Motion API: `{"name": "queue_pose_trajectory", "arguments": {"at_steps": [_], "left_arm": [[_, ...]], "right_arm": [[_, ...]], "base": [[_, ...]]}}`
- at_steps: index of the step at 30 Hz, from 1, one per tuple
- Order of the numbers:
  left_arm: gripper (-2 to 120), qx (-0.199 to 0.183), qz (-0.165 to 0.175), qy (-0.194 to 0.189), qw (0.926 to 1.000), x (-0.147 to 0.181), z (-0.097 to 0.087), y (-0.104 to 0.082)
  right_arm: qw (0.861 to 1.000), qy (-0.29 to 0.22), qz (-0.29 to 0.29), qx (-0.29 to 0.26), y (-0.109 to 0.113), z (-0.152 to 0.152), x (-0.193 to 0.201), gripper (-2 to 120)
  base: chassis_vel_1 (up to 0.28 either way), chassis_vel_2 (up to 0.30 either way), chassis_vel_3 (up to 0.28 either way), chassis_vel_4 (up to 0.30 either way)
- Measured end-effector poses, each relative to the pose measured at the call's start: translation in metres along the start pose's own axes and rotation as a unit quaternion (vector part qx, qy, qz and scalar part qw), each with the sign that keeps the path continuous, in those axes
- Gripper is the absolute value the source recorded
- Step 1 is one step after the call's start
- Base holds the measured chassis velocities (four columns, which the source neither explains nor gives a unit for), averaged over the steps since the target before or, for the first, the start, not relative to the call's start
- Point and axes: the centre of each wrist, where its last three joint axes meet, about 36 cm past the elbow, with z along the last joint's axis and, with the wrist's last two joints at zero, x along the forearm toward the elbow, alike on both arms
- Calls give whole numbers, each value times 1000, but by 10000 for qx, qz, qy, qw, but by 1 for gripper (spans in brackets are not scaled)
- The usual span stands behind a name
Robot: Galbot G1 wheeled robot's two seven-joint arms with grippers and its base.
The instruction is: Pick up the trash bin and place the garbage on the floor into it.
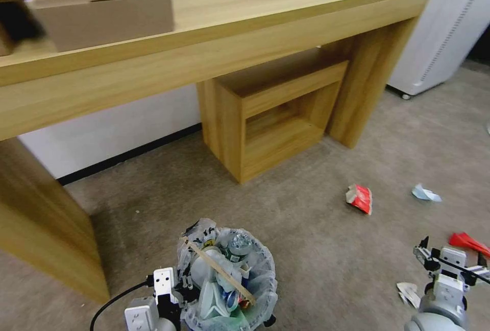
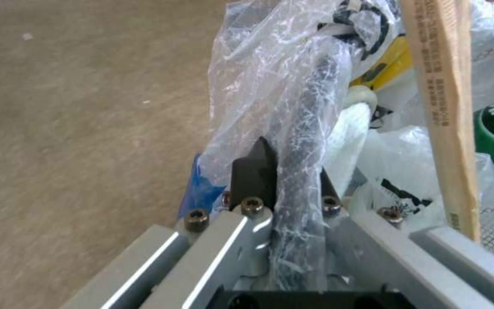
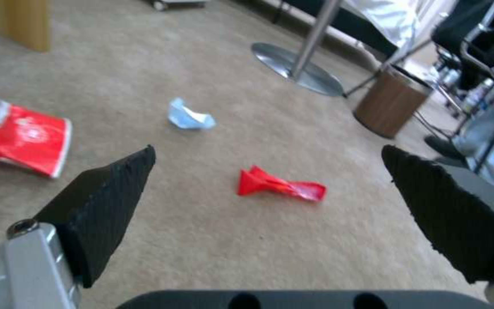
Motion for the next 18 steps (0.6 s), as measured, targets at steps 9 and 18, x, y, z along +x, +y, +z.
{"name": "queue_pose_trajectory", "arguments": {"at_steps": [9,18], "left_arm": [[0,66,44,12,10000,-1,-1,-1],[0,69,22,26,10000,1,-1,0]], "right_arm": [[9958,-592,-619,-332,9,-4,-5,100],[9854,-1344,-994,-339,8,-7,-15,100]], "base": [[-118,-100,-106,-113],[-18,-20,-22,-19]]}}
